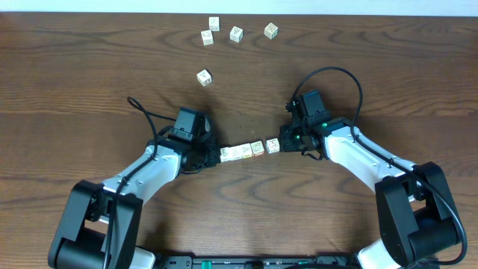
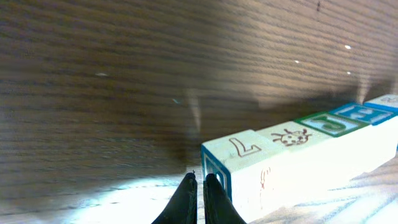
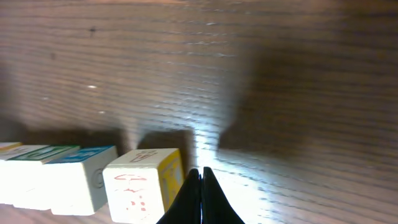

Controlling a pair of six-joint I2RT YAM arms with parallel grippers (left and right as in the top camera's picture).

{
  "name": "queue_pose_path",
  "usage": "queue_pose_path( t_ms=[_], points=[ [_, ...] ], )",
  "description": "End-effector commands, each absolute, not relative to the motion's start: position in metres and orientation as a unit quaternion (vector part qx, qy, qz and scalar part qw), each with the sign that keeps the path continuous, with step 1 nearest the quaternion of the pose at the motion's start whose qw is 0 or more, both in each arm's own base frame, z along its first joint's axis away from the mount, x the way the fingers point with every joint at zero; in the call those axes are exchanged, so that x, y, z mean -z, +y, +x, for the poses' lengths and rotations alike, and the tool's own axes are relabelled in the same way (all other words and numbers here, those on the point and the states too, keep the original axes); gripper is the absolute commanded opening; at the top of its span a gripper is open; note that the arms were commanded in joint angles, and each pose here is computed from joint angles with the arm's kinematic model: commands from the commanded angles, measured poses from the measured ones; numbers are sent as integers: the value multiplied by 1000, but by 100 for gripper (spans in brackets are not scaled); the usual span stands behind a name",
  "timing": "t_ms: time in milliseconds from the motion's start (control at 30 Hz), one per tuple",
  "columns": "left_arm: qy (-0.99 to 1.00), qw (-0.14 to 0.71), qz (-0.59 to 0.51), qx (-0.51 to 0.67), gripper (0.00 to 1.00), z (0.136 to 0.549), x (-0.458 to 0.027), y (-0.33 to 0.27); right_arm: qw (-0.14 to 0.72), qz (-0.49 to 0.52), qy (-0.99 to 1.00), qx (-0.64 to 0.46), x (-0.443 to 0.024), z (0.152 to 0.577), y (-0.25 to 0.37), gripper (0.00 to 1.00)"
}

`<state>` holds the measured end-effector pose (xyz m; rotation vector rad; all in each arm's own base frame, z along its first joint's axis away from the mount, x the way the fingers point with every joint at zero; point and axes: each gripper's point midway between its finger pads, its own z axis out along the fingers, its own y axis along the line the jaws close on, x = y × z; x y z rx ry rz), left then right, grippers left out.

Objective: Lift 5 blocks
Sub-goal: 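Lower both grippers and press inward on the row's two ends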

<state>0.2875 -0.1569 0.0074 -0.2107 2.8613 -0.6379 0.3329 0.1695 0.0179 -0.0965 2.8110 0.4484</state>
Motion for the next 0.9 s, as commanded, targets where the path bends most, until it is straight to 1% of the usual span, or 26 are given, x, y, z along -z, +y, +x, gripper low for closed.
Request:
queue_pose_path(
  t_ms=[0,500,867],
  points=[
    [967,101,-64,225,7,289,-11,-163,137,-49,971,-190,-22,331,182,1],
    [968,104,-60,221,7,290,-11,-162,117,-56,972,-197,-21,315,203,1],
    [969,109,-56,212,7,291,-10,-159,116,-57,972,-198,-21,313,204,1]
  ],
)
